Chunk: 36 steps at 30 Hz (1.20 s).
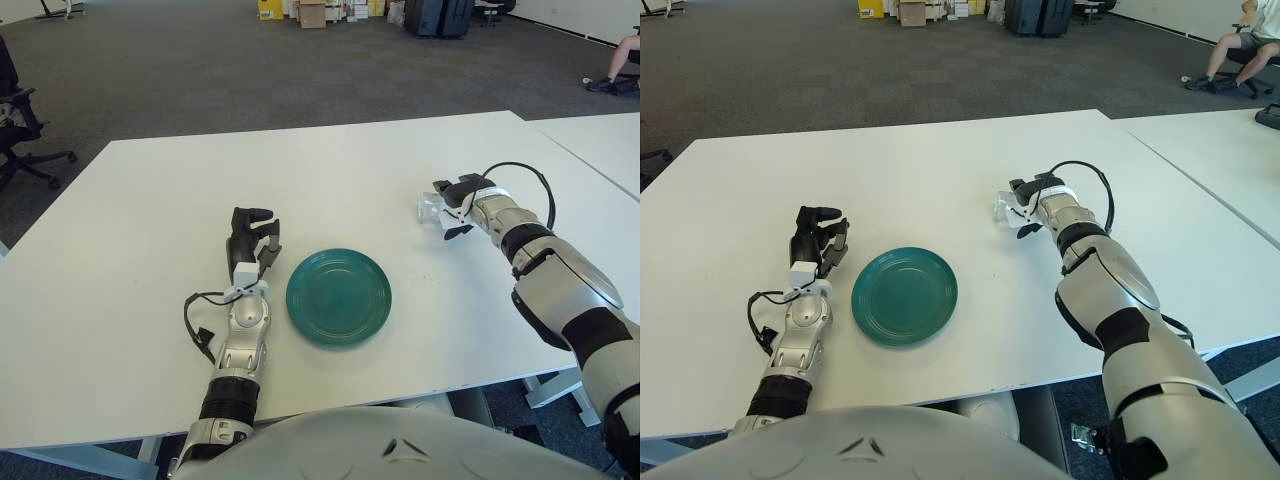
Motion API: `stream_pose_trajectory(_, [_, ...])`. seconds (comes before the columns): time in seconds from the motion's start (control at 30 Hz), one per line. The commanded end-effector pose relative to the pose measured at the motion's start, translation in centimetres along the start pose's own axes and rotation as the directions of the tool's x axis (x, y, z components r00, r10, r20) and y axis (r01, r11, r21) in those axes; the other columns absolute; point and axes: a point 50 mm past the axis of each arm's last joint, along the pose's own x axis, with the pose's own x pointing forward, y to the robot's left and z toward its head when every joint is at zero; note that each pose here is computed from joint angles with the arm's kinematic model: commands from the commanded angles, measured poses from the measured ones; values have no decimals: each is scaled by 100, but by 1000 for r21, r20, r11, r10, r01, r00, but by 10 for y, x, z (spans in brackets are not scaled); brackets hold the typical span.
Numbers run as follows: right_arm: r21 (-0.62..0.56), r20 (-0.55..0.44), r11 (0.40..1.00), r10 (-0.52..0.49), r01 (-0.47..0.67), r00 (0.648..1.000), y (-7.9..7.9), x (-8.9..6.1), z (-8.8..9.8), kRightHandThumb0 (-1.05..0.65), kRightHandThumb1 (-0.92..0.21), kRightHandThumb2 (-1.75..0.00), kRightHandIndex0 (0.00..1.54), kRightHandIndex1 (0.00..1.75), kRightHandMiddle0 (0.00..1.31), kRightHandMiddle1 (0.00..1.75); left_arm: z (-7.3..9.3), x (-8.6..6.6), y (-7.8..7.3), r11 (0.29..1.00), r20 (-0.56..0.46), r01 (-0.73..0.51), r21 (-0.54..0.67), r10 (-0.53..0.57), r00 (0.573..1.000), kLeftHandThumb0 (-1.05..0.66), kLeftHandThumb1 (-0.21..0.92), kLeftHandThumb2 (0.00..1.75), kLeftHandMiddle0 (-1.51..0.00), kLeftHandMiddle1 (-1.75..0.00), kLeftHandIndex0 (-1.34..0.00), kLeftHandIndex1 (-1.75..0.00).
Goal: Put the bottle into the plate.
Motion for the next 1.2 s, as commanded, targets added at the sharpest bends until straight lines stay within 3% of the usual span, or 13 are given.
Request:
stream_pose_trajectory(0.0, [17,-9,999,30,-30,1000,12,0,1,-105,-92,-12,0,0,0,0,2,1,3,1000,9,-6,4,6,1000,-35,92,43,-60,-91,-29,-165])
stream_pose_trajectory(1.03, [61,21,998,0,-2,1000,18,0,11,-104,-92,-16,4,2,1,1,1,1,4,1000,-1,-10,2,10,1000,-35,92,42,-61,-91,-30,-164])
stream_pose_trajectory(1.17, [70,25,997,-15,13,1000,18,0,12,-100,-92,-13,13,2,0,25,1,0,4,1000,-3,-10,2,10,1000,-35,92,42,-61,-91,-30,-164])
